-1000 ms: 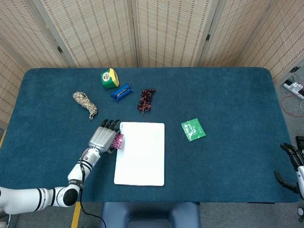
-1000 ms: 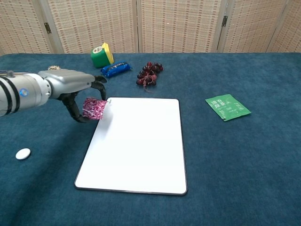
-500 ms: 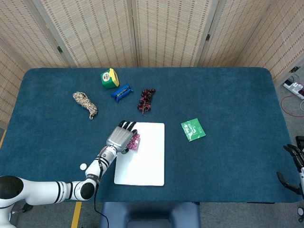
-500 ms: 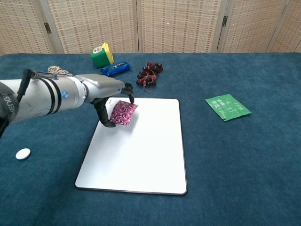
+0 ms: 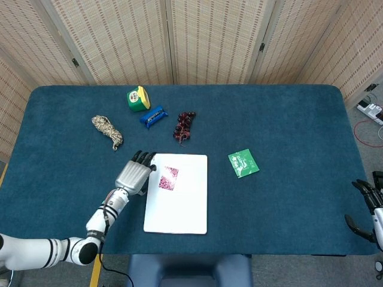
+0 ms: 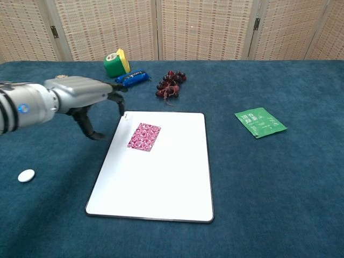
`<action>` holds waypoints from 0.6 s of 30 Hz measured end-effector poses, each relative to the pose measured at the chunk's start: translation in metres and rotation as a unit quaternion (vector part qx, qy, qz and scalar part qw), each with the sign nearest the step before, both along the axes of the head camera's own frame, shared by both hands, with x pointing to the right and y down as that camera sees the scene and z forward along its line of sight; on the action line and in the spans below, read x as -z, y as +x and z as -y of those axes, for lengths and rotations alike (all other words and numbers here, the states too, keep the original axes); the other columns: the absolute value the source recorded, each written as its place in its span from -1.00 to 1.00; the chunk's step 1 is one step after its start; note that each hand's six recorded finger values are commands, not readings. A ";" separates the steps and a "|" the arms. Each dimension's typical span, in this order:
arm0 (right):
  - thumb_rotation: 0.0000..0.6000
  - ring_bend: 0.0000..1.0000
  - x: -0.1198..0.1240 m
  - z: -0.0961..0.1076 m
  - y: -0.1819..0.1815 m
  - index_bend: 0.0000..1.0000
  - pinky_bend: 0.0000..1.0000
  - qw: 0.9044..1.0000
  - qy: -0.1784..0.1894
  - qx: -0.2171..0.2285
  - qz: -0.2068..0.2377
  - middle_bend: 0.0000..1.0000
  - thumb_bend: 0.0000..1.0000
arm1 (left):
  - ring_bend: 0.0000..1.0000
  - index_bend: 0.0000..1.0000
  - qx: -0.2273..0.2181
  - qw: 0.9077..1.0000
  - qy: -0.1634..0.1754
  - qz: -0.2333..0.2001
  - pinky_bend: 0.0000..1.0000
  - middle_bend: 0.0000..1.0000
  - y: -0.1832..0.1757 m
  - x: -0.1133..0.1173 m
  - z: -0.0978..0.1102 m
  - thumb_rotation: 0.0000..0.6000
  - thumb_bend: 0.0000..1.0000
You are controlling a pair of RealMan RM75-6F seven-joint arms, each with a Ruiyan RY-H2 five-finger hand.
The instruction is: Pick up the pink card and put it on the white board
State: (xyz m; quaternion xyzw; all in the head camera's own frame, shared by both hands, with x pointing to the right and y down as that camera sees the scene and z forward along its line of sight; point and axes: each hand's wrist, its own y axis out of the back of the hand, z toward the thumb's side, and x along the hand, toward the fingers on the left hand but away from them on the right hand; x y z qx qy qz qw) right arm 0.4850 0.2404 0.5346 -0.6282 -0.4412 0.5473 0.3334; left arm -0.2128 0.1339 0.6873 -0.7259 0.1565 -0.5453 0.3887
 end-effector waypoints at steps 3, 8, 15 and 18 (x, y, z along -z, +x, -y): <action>1.00 -0.64 -0.001 0.002 -0.003 -0.75 -1.00 1.000 0.000 0.004 0.003 -0.67 -0.30 | -1.00 -0.34 0.023 1.000 0.008 0.005 -1.00 -0.96 -0.032 0.008 -0.007 1.00 -0.37; 1.00 -0.64 -0.002 0.005 -0.006 -0.75 -1.00 1.000 -0.001 0.009 0.003 -0.67 -0.30 | -1.00 -0.32 0.041 0.999 0.014 0.015 -1.00 -0.94 -0.066 0.015 -0.024 1.00 -0.37; 1.00 -0.64 -0.001 0.007 -0.009 -0.75 -1.00 1.000 -0.001 0.014 0.003 -0.67 -0.30 | -1.00 -0.30 0.080 0.996 0.016 0.022 -1.00 -0.91 -0.113 0.024 -0.053 1.00 -0.36; 1.00 -0.64 -0.002 0.007 -0.011 -0.75 -1.00 1.000 -0.002 0.016 0.005 -0.67 -0.30 | -1.00 -0.28 0.092 0.995 0.012 0.021 -1.00 -0.89 -0.129 0.026 -0.066 1.00 -0.36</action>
